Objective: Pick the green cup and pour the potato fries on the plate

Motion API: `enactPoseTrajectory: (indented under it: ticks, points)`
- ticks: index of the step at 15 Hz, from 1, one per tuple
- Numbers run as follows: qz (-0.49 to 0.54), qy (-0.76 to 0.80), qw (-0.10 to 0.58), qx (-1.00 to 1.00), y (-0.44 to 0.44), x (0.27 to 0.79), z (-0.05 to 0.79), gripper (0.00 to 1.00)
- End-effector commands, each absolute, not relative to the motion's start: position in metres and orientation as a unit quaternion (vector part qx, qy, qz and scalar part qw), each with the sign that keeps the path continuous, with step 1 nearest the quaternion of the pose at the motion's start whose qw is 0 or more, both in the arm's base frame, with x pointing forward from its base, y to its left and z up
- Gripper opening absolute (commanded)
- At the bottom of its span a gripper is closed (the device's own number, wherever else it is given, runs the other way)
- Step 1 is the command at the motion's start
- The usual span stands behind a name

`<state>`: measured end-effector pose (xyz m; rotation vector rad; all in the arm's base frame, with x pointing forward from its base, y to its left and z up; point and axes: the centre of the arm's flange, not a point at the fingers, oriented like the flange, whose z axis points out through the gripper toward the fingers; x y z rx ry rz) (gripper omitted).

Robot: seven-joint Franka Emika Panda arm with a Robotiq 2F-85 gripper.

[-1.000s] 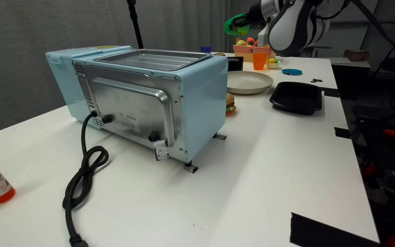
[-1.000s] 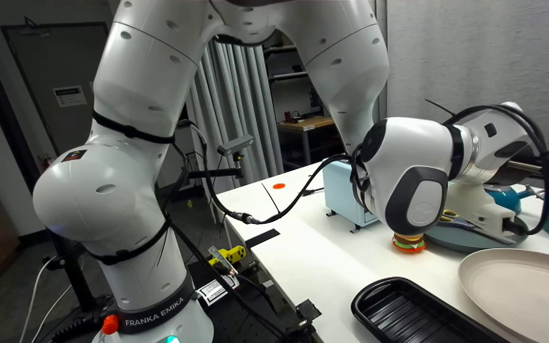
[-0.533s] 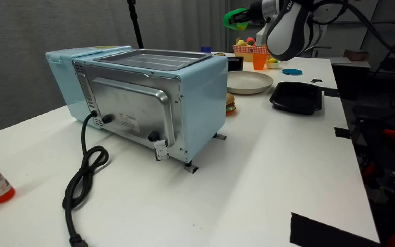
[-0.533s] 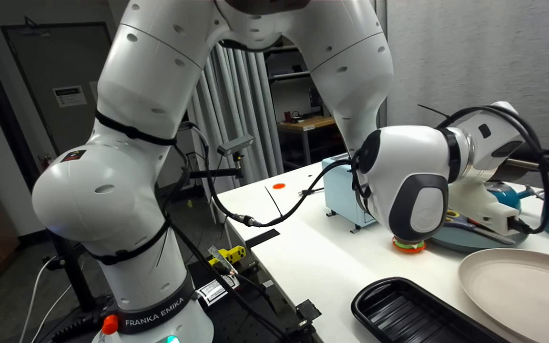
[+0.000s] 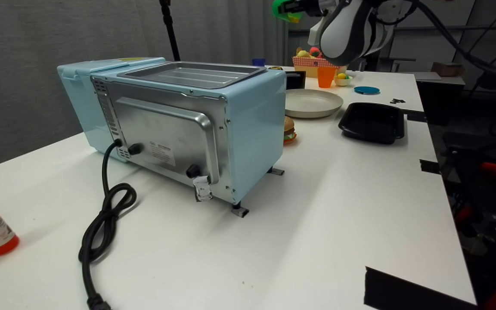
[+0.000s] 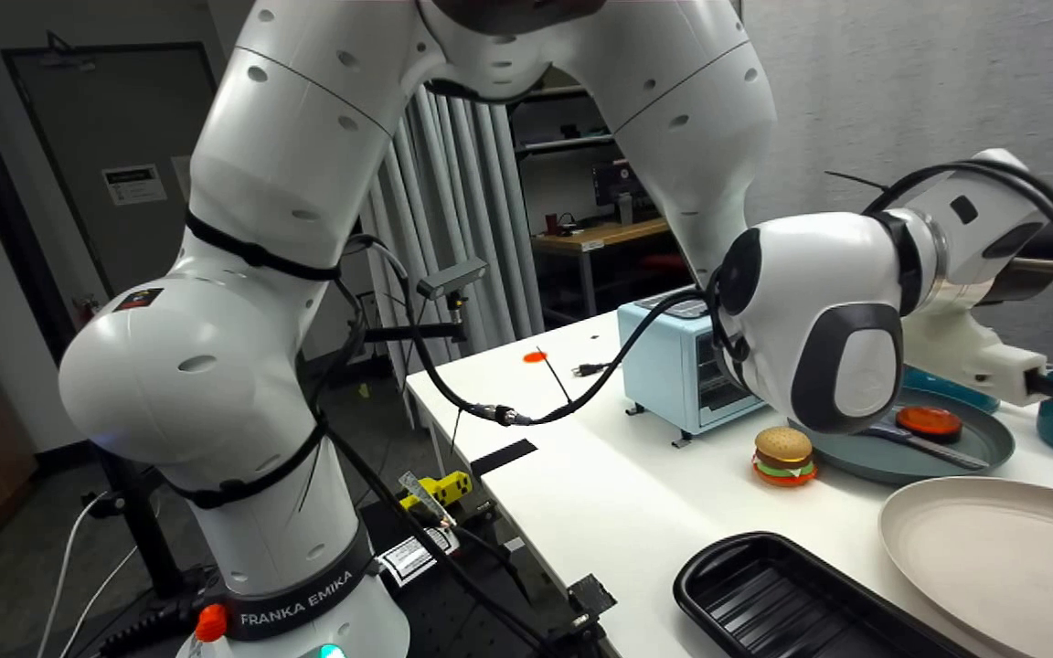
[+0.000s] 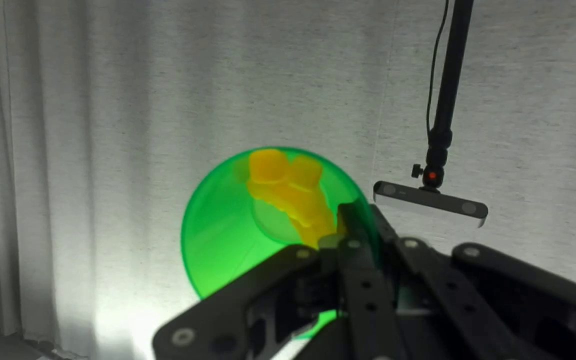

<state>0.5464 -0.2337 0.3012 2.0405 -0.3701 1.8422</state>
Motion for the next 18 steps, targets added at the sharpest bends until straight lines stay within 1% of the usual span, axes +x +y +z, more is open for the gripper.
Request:
enactPoseTrajectory:
  ticks: [1,6,11,18]
  points:
    - [0.698,-0.114,0.189,0.682,-0.236,0.538,0.292,0.02]
    - [0.707,-0.117,0.194,0.67,-0.244,0.546,0.301,0.02]
    - [0.7,-0.122,0.199,0.675,-0.252,0.546,0.292,0.02]
    - [0.702,-0.137,0.185,0.674,-0.249,0.551,0.293,0.02]
